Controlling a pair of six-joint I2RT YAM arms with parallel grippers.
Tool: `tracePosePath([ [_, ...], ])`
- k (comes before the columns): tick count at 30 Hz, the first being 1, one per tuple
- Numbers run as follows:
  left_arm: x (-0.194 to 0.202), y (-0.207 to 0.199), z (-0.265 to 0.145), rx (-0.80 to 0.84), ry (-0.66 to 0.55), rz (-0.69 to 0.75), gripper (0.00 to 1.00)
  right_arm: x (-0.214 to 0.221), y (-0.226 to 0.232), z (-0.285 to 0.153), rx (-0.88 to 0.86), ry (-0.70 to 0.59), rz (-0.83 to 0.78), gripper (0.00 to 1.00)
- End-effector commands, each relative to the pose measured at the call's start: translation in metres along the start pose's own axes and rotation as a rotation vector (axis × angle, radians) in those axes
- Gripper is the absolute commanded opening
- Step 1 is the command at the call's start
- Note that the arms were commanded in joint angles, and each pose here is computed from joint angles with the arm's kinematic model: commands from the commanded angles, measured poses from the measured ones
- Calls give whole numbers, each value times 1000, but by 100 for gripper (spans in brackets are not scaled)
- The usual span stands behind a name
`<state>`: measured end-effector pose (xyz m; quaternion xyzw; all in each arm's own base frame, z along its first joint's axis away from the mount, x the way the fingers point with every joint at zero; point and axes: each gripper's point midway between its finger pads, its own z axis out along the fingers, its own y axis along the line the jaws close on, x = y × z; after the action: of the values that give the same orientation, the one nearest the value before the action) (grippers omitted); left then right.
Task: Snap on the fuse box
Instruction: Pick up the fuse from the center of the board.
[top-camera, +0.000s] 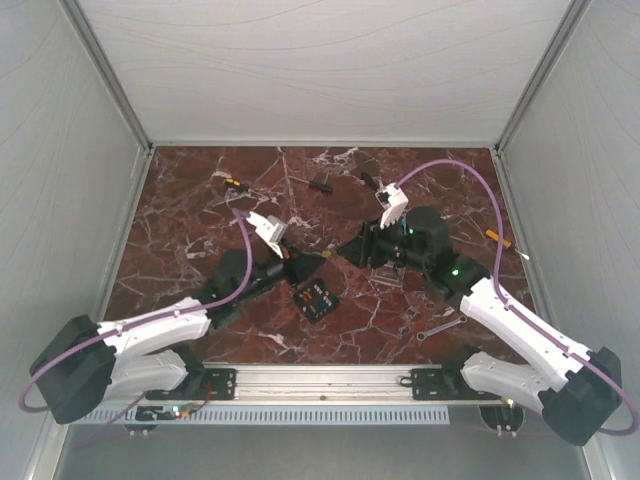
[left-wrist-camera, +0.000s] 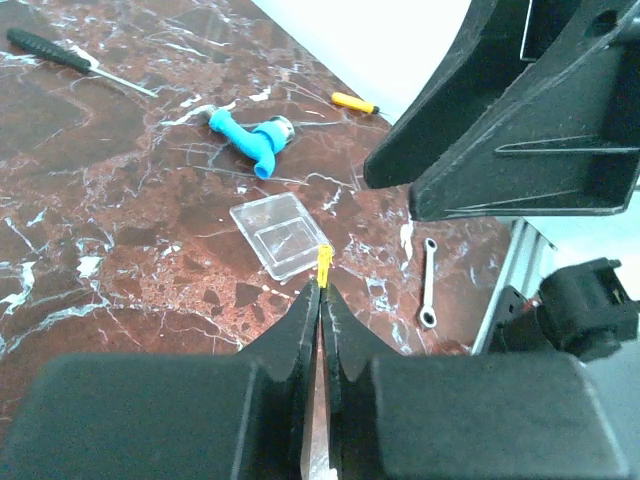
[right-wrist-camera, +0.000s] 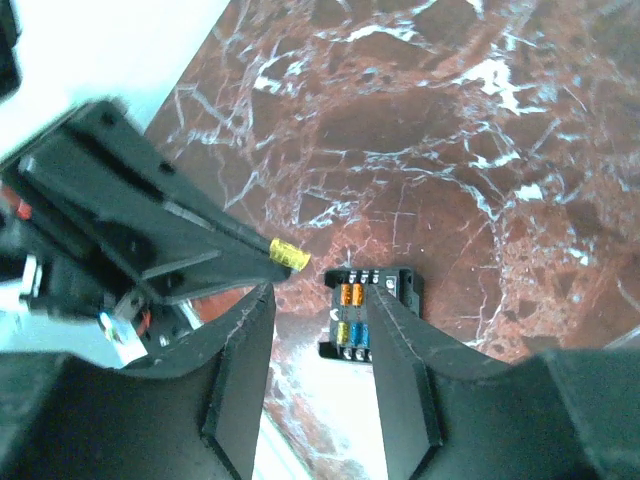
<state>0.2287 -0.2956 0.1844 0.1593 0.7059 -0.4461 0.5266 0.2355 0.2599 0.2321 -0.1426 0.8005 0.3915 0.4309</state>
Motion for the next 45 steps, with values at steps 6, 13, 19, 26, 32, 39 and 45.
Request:
tracePosePath([
  [6, -16, -53, -30, 373, 88, 70, 0, 1, 53, -21, -383, 117, -387, 39],
  [13, -21, -80, -46, 537, 129, 64, 0, 7, 74, -29, -541, 150, -433, 38],
  [19, -24, -88, -49, 579, 132, 56, 0, 17, 80, -32, -603, 196, -428, 33],
  [26, -25, -93, -51, 607, 132, 39, 0, 24, 86, -33, -647, 228, -434, 21],
  [32, -26, -93, -50, 603, 131, 28, 0, 29, 92, -35, -678, 244, -445, 19],
  [39, -24, -89, -46, 582, 135, 17, 0, 27, 93, -37, -675, 230, -452, 22],
  [45, -27, -91, -46, 587, 129, 12, 0, 32, 92, -36, -687, 250, -443, 19],
])
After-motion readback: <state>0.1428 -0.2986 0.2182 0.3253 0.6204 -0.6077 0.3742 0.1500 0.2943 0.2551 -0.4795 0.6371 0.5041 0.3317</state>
